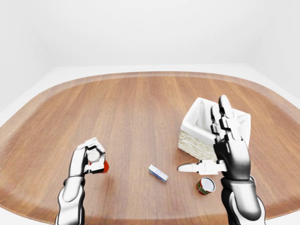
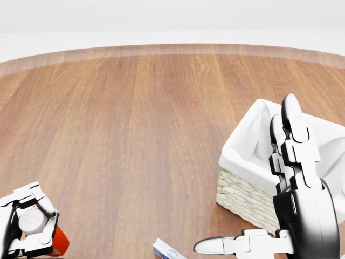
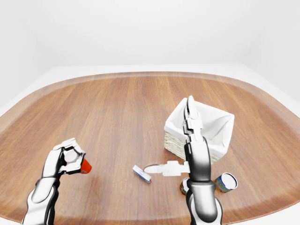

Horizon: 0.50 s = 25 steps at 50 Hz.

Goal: Pick up the ketchup, and put it in the basket.

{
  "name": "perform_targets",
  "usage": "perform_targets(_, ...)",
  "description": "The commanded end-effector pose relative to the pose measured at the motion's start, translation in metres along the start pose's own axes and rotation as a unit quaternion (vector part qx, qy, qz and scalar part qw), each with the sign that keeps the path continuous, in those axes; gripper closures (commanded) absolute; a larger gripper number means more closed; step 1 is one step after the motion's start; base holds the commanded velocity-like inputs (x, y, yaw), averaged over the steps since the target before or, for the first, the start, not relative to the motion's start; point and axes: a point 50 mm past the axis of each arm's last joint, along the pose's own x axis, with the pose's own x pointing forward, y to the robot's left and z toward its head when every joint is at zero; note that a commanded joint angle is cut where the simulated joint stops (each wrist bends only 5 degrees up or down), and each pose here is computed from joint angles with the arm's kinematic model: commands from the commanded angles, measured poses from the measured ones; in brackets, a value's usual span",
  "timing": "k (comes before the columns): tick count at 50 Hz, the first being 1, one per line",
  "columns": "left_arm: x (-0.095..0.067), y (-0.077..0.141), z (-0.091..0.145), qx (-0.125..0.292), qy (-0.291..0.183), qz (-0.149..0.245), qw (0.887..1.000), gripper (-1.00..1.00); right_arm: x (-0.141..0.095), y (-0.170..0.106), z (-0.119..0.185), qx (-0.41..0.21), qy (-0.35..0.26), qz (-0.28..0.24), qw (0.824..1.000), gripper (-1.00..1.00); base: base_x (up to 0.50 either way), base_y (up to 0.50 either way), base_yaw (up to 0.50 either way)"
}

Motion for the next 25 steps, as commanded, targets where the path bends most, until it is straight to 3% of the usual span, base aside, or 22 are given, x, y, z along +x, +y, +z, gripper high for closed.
perform_targets(1, -0.007, -0.004, 0.064, -0.004, -0.109, 0.004, 0.994, 1.0, 0.0, 0.001, -0.002, 0.0, 0.004, 0.001, 1.0, -1.0, 0.0, 0.0, 0.0)
perform_targets(18, -0.017, -0.021, 0.127, 0.006, -0.227, -0.023, 0.974, 1.0, -0.001, 0.002, -0.001, -0.002, 0.003, 0.003, 1.0, -1.0, 0.0, 0.0, 0.0)
perform_targets(19, -0.02, -0.022, 0.139, 0.01, -0.255, -0.024, 0.967, 1.0, -0.001, 0.002, -0.001, -0.002, 0.004, 0.003, 1.0, -1.0, 0.0, 0.0, 0.0)
perform_targets(25, -0.028, -0.033, 0.164, 0.011, -0.311, -0.037, 0.949, 1.0, -0.001, 0.003, -0.001, -0.005, 0.004, 0.003, 1.0, -1.0, 0.0, 0.0, 0.0)
